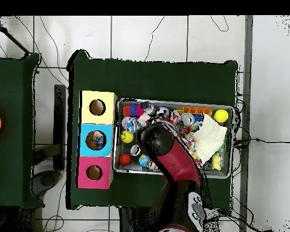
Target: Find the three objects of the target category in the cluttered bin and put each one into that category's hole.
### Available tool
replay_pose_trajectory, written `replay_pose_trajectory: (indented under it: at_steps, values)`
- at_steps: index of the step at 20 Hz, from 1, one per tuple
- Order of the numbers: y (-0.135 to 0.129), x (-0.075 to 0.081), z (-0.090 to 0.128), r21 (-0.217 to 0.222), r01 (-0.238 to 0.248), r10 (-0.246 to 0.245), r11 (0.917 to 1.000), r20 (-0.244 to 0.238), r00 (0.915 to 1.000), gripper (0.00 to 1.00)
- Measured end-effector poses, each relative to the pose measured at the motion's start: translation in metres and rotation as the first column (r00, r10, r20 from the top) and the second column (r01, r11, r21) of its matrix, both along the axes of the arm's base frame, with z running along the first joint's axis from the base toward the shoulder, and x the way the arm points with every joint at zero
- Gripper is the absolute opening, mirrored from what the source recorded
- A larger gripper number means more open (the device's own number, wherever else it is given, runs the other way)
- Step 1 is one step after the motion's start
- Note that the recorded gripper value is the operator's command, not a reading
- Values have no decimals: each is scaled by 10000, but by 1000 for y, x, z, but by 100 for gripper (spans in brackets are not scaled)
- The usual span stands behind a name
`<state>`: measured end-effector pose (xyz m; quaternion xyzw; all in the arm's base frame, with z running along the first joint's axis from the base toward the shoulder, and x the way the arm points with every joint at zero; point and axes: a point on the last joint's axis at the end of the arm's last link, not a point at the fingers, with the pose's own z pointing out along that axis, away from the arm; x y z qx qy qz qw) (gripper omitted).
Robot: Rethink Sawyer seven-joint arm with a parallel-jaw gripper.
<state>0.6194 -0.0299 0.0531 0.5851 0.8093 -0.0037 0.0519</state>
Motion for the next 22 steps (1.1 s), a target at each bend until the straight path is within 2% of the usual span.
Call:
replay_pose_trajectory:
  at_steps: [8, 22]
  values:
    - [4, 9, 6, 148, 234, -238, 9996, 273, 9993, 100]
    - [30, 17, 1, 100, 152, -157, 9998, 527, 9985, 100]
